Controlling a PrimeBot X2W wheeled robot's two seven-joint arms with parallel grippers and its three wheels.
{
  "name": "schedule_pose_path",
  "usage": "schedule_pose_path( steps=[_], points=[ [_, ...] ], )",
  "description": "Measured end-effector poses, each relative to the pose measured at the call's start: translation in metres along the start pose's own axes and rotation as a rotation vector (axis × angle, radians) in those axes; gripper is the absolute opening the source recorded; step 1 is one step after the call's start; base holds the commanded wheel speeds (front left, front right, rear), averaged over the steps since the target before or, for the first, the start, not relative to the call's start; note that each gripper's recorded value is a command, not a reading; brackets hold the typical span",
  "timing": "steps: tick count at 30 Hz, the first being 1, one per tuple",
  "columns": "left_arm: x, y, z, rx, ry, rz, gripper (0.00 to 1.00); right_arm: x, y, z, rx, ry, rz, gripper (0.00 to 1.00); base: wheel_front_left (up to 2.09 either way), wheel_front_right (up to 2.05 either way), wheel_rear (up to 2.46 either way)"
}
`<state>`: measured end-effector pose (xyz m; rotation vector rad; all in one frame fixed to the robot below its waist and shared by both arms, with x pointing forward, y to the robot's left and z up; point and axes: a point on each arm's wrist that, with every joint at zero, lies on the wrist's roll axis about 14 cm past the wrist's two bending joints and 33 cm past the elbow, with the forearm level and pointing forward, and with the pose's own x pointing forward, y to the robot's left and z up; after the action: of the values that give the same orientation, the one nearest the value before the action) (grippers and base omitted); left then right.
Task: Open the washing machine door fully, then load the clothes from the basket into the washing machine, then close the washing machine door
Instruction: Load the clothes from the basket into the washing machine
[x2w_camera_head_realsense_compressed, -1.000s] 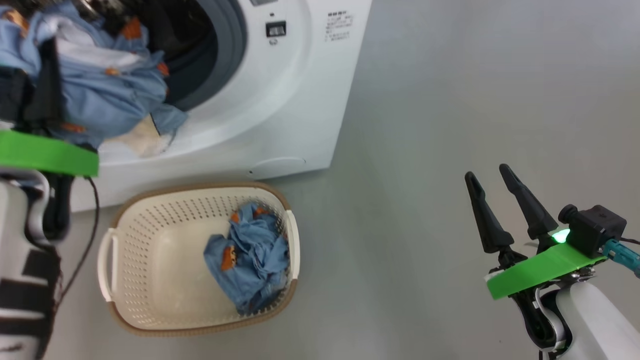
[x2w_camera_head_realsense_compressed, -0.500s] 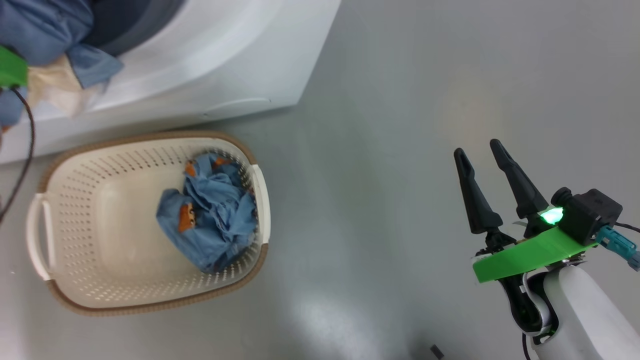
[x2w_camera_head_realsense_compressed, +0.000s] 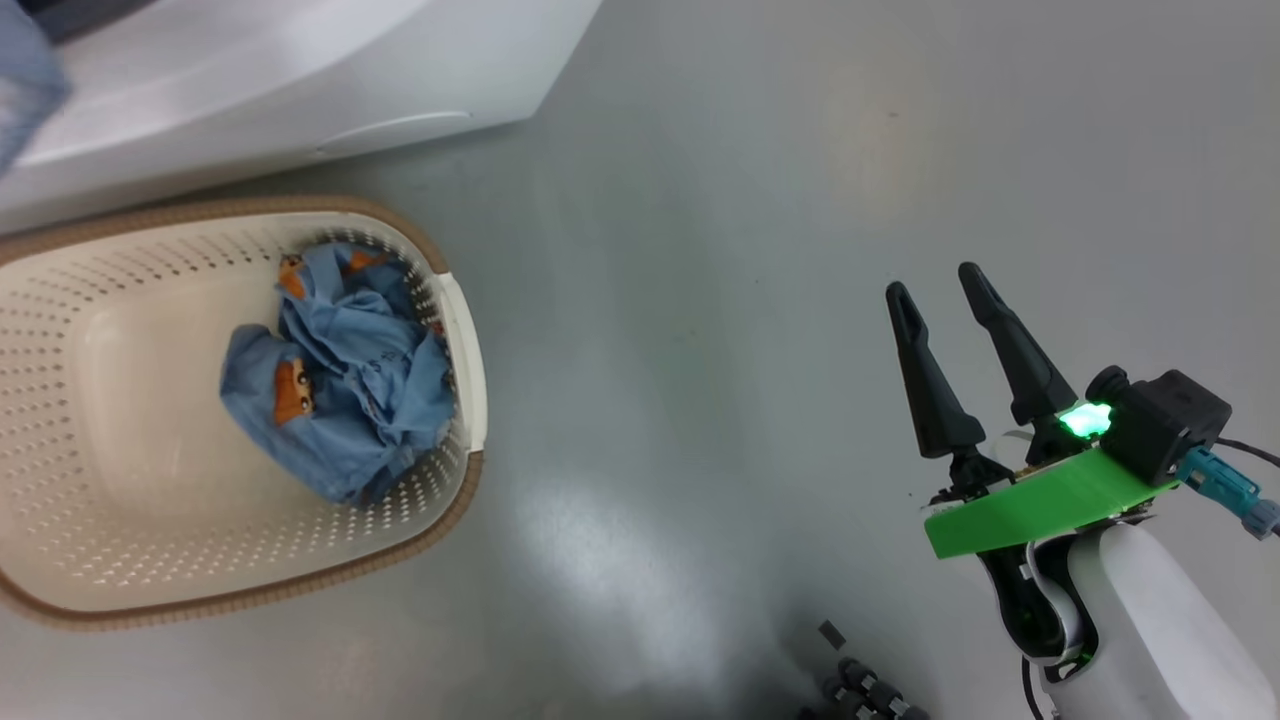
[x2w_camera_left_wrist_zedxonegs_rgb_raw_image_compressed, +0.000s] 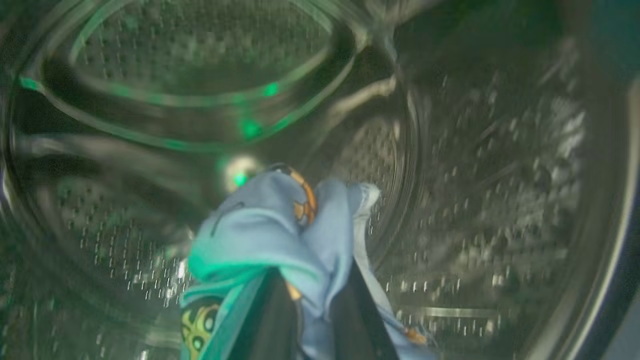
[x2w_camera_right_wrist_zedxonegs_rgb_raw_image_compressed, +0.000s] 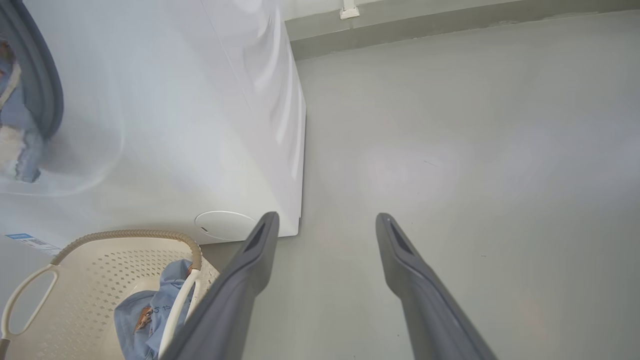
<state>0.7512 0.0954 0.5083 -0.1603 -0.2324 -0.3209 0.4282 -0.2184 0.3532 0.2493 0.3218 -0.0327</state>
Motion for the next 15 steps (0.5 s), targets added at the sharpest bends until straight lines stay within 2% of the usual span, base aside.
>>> schedule_pose_path(
  steps=[3,6,7,8,9,12,15],
  points=[
    [0.007,0.002,0.031,-0.012,-0.133,0.015,0.0,0.004,-0.001,0.0,-0.004,-0.002,-0.002,1.0,0.0,0.0,0.0],
    [0.001,0.004,0.015,-0.024,-0.11,0.04,0.0,0.005,-0.003,-0.001,-0.012,0.0,-0.008,1.0,0.0,0.0,0.0],
    [-0.003,0.004,0.0,-0.027,-0.071,0.047,0.19,0.004,-0.003,-0.001,-0.012,0.0,-0.009,1.0,0.0,0.0,0.0],
    [-0.009,0.005,-0.018,-0.034,-0.014,0.059,0.82,0.004,-0.003,0.0,-0.011,0.0,-0.009,1.0,0.0,0.0,0.0],
    [-0.016,0.007,-0.039,-0.041,0.053,0.073,1.0,0.004,-0.003,0.0,-0.01,-0.001,-0.009,1.0,0.0,0.0,0.0],
    [-0.037,0.01,-0.088,-0.04,0.245,0.09,1.0,0.003,-0.001,0.002,-0.008,-0.006,-0.004,1.0,0.0,0.0,0.0],
    [-0.043,0.008,-0.104,-0.025,0.349,0.089,1.0,0.002,0.001,0.004,-0.007,-0.011,0.001,1.0,0.0,0.0,0.0]
  ],
)
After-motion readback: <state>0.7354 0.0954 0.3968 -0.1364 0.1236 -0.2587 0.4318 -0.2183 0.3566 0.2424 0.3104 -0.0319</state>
